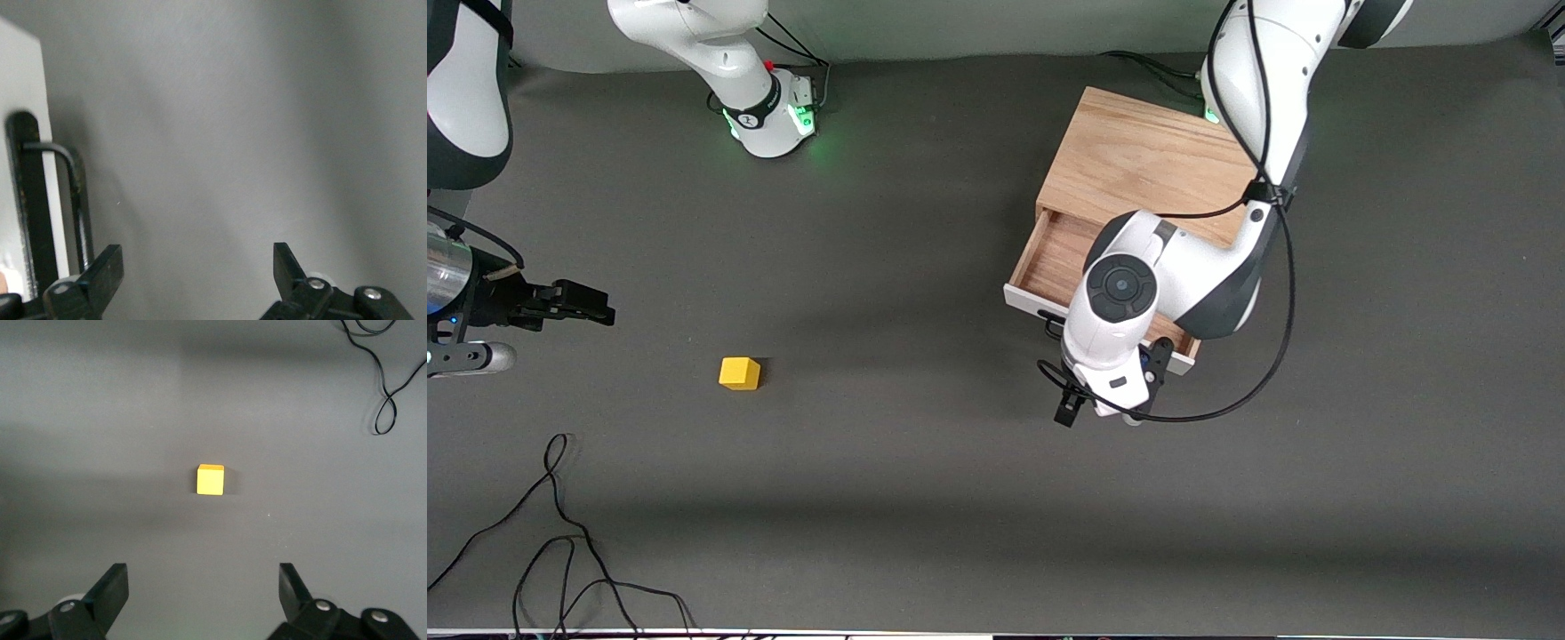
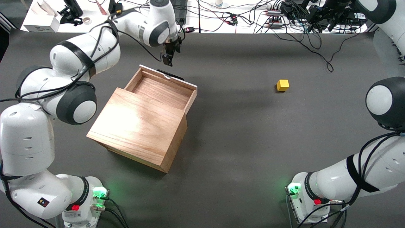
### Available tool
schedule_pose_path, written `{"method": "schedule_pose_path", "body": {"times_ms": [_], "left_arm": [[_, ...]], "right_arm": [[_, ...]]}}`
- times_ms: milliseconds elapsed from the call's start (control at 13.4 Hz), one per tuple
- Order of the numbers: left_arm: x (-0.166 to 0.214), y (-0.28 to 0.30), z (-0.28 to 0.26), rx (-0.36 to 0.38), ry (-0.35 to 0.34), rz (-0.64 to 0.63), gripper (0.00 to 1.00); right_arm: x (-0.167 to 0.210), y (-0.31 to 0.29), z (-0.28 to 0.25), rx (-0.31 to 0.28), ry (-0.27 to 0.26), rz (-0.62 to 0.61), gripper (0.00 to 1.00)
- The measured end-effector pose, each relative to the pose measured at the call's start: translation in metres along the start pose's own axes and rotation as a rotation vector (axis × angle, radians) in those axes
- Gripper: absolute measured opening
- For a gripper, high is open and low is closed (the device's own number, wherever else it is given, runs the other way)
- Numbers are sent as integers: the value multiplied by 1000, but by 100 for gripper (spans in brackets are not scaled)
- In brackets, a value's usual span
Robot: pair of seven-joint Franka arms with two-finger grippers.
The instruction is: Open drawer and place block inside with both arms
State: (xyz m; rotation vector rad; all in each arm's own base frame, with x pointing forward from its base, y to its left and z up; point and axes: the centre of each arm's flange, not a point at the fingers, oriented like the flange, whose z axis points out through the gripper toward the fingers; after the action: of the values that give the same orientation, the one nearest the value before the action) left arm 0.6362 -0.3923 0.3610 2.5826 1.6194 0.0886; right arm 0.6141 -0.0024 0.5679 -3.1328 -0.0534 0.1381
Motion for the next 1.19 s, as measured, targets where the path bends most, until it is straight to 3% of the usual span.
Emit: {"method": "schedule_pose_path", "body": {"times_ms": [373, 746, 1194], "left_arm": [[86, -15, -105, 74, 17, 220, 100], [161, -55, -162, 190, -29, 440, 100], [288, -132, -217, 191, -126, 688, 100]], "right_arm": [[0, 0, 0, 2, -3, 1, 100], [-2, 16, -3, 64, 8, 31, 100], [-2, 13, -5, 67, 14, 26, 100]]}}
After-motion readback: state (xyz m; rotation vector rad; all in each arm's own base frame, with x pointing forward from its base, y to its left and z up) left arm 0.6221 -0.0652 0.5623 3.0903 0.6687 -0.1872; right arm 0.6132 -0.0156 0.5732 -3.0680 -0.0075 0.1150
